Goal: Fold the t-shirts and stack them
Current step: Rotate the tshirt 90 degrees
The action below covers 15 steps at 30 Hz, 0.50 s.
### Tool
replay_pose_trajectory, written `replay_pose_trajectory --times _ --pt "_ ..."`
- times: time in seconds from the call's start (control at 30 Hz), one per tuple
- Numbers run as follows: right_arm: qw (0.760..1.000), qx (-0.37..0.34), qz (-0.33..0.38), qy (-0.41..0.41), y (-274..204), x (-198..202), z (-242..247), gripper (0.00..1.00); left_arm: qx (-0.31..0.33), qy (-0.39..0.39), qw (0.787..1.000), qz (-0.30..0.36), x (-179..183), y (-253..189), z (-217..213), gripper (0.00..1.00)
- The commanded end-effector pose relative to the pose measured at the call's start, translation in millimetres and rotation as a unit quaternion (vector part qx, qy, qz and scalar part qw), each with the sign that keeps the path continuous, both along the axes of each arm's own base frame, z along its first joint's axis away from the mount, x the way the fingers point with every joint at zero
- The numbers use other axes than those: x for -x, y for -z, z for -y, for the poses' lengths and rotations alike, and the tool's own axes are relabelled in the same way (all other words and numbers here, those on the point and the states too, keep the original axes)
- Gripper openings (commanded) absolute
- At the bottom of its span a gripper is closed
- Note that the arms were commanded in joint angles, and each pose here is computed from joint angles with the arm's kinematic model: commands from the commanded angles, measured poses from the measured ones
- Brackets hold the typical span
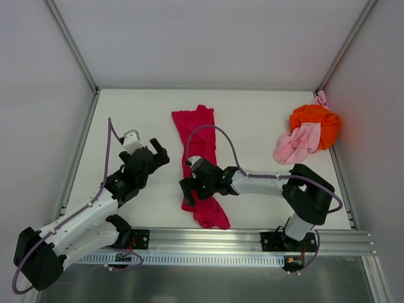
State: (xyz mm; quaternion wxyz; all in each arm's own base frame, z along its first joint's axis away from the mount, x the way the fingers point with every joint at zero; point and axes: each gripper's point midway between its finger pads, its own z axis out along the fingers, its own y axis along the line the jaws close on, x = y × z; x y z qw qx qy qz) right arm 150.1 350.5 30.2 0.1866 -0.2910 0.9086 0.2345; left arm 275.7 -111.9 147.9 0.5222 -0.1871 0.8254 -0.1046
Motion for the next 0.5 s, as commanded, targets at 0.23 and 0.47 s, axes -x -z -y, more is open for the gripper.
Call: replay_pose_trajectory --times 0.23,0.47 --pt "0.977 0.116 0.161 0.075 0.6 -52.6 32.1 1.0 -0.004 -0.022 1.0 0.016 -14.5 -10.4 1.7 0.99" --pt "0.942 0.106 0.306 0.091 -55.4 -69.5 37.7 1.0 0.005 0.001 1.0 0.019 -20.8 -8.5 14.8 0.99"
